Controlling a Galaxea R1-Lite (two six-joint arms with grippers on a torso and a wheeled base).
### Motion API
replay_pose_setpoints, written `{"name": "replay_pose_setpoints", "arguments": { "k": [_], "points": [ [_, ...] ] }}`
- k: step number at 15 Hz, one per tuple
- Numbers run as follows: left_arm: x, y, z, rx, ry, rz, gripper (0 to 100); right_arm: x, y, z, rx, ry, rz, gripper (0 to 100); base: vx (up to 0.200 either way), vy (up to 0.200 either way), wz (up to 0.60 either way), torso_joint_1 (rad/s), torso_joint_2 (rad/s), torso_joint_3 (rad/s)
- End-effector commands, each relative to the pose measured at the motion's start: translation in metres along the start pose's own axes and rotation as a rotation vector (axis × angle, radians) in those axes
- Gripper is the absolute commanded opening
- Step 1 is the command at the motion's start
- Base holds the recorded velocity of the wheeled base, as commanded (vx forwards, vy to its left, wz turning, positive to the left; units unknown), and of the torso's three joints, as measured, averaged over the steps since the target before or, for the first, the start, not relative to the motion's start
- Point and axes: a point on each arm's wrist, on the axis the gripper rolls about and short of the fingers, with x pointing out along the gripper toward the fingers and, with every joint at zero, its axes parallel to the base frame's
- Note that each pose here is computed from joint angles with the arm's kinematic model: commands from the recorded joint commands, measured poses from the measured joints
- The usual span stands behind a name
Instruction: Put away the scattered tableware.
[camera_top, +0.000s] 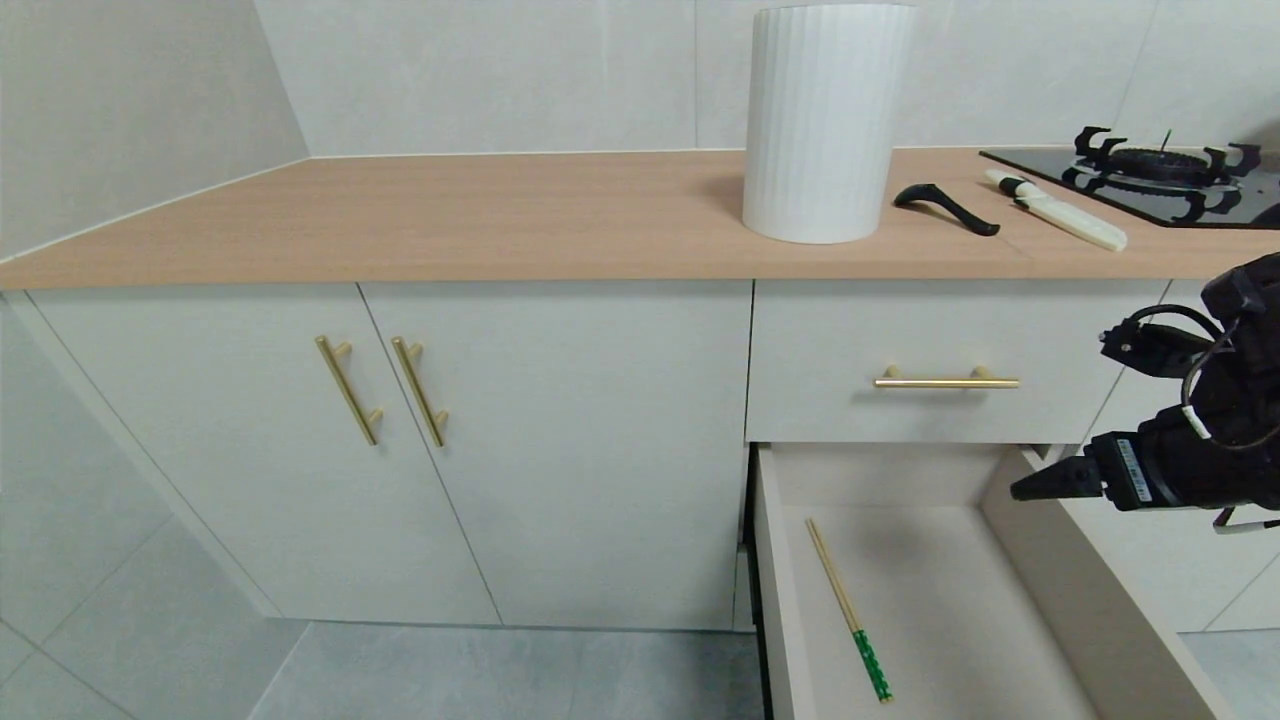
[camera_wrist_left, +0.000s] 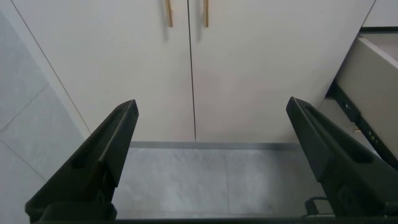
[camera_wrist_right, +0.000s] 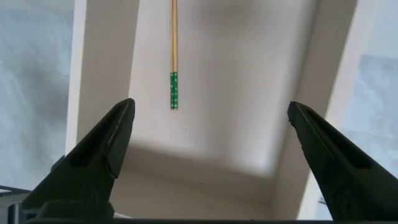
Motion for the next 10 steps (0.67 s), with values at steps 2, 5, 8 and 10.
{"name": "replay_pose_setpoints", "arguments": {
  "k": [2,5,8,10],
  "points": [
    [0.0000,0.0000,0.0000,0.000,0.000,0.000,100,-0.0010,-0.0002,-0.0018,-0.001,-0.002,0.000,100,0.000,0.000,0.00,0.075,-0.26,-0.254],
    [0.0000,0.0000,0.0000,0.000,0.000,0.000,100,0.0003,0.0000,-0.0020,-0.002,0.001,0.000,100,0.000,0.000,0.00,0.120,-0.38,-0.318],
    [0.0000,0.0000,0.0000,0.000,0.000,0.000,100,0.0037,-0.0006,-0.0020,-0.002,0.011,0.000,100,0.000,0.000,0.00,0.131,-0.52,-0.302],
    [0.0000,0.0000,0.0000,0.000,0.000,0.000,100,0.0047,-0.0007,-0.0020,-0.001,0.014,0.000,100,0.000,0.000,0.00,0.158,-0.47,-0.298]
  ]
}}
